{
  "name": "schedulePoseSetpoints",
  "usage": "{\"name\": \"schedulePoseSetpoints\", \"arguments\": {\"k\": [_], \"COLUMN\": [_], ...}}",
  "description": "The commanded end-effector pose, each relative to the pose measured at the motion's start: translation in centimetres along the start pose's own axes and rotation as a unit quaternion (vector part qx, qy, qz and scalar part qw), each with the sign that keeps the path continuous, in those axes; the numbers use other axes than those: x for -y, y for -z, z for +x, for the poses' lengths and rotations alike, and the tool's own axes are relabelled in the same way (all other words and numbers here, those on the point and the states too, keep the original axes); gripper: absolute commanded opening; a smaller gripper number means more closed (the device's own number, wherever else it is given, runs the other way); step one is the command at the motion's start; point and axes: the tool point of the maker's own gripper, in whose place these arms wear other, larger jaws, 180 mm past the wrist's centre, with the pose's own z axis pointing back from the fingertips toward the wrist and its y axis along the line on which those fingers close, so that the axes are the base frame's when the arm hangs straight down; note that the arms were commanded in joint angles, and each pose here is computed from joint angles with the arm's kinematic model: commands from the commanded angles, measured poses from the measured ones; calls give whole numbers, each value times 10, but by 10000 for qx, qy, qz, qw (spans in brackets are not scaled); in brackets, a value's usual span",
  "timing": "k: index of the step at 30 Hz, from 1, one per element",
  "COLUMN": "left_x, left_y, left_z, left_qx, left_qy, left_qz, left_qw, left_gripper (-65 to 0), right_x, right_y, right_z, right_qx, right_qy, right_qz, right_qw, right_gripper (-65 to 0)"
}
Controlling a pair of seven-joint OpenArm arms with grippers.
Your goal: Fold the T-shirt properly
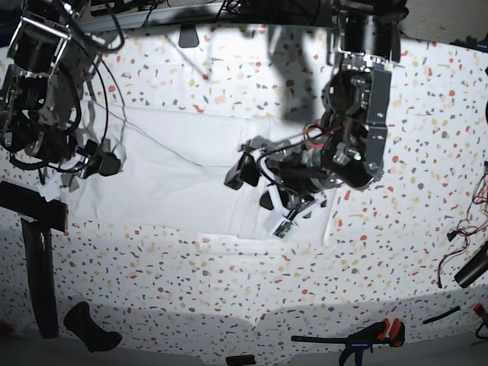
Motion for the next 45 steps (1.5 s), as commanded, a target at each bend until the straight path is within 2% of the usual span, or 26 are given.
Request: {"name": "schedulePoseSetpoints", "arguments": {"k": [1,5,7,8,9,11,12,20,23,24,27,35,39,45], "left_x": [-4,-27,-40,-45,-51,-62,-67,-69,-70,-71,-75,-74,-75,-75], "left_y": [-4,-12,-18,-21,-23,-29,-31,-32,-32,-33,-34,-34,-33,-32], "left_z": [19,8,0,-2,-4,-2,0,-7,-18,-22,-27,-30,-34,-34], "left_qx": [273,120,-25,-65,-92,12,90,178,169,163,330,405,342,326], "left_qy": [146,349,446,472,475,432,403,305,362,385,210,162,131,135], "left_qz": [83,401,578,636,710,879,954,1009,1123,1199,1399,1393,1395,1392], "left_qw": [9995,9985,9973,9968,9963,9952,9946,9943,9929,9919,9894,9893,9896,9896], "left_gripper": [-201,-201,-201,-201,-201,-201,-201,-201,-201,-201,-201,-201,-201,-201], "right_x": [5,5,4,2,0,-4,-7,-28,-45,-52,-76,-115,-147,-201], "right_y": [-5,-5,-5,-5,-5,-5,-6,-10,-15,-17,-26,-15,0,30], "right_z": [-6,-7,-6,-4,-3,2,5,39,56,60,84,106,110,100], "right_qx": [-276,-317,-295,-285,-266,-192,-128,231,346,354,811,1102,961,282], "right_qy": [-61,-61,-61,-60,-58,-53,-44,-165,-251,-284,-319,-417,-649,-1339], "right_qz": [-142,-141,-108,-71,-29,70,147,538,856,1032,1588,2127,2397,2688], "right_qw": [9995,9994,9995,9996,9996,9998,9998,9981,9954,9936,9835,9700,9639,9534], "right_gripper": [-185,-188,-224,-286,-380,-605,-650,-650,-650,-650,-650,-650,-650,-650]}}
